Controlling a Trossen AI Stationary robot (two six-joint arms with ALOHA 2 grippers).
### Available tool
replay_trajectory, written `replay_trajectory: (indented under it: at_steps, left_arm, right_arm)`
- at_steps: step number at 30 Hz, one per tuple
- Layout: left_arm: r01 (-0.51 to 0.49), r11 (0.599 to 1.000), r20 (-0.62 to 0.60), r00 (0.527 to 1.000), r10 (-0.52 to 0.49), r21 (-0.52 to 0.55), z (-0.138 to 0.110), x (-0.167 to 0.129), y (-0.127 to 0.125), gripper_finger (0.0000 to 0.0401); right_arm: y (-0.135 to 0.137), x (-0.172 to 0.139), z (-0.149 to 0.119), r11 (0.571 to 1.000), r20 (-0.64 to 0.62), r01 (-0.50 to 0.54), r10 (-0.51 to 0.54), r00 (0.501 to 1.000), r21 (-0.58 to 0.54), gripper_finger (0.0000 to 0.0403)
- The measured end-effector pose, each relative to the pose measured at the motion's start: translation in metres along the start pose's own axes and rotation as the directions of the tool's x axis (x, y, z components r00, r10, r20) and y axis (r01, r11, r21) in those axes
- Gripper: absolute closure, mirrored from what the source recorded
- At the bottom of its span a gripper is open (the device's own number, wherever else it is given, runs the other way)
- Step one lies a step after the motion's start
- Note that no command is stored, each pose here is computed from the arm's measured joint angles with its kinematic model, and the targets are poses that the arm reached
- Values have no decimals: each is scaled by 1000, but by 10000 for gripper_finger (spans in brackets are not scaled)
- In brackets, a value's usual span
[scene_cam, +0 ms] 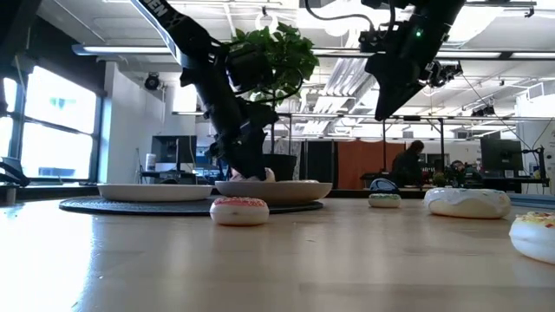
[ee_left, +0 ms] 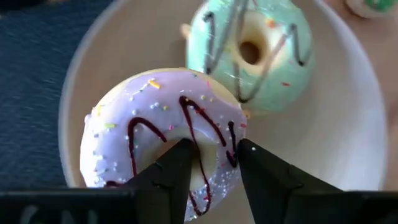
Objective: Pick & Place donuts
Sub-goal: Put the large purple donut onto the brown plate
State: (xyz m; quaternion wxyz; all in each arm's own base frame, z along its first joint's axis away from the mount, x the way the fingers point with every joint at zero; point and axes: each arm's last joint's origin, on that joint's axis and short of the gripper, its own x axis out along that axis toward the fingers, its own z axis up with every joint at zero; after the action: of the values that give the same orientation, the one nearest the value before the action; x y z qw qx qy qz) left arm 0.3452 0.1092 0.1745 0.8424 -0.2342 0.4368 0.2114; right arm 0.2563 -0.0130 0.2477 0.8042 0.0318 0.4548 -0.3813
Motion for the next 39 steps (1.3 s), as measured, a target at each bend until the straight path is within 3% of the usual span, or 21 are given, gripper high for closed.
replay_trajectory:
  at_steps: [6,11,16,19,25,30,33,35,39]
  left_arm:
    - [49,999,-4,999,-49,-5,9,-8,-6,275]
    - [74,996,35,996,-76,50,24,-19,-19,275]
    - [78,993,38,996,-82,88,30,-26,-28,275]
    - [58,994,14,998,-60,96,26,-26,-30,275]
    - [3,994,2,1000,-3,107,22,-26,-31,275]
    - [14,994,26,1000,-17,110,24,-26,-33,275]
    - [20,993,35,999,-24,114,24,-26,-35,275]
    - [26,993,42,999,-31,115,25,-26,-36,275]
    - [43,992,65,997,-51,121,26,-27,-40,275]
  right_arm:
    - [0,0,2,1000,21,1,-1,1000,10,237]
    - [9,4,22,999,188,-23,15,982,40,238]
    - [26,27,29,986,231,-149,162,959,-73,238]
    - [29,44,28,956,275,-268,292,916,-123,238]
    - [13,65,32,905,422,-422,407,810,-64,238]
    - [-3,94,16,886,476,-464,408,779,0,238]
    - [-10,106,13,849,538,-526,419,732,53,238]
    - [-9,112,12,820,566,-570,443,695,58,238]
    - [0,132,6,794,550,-604,473,688,73,238]
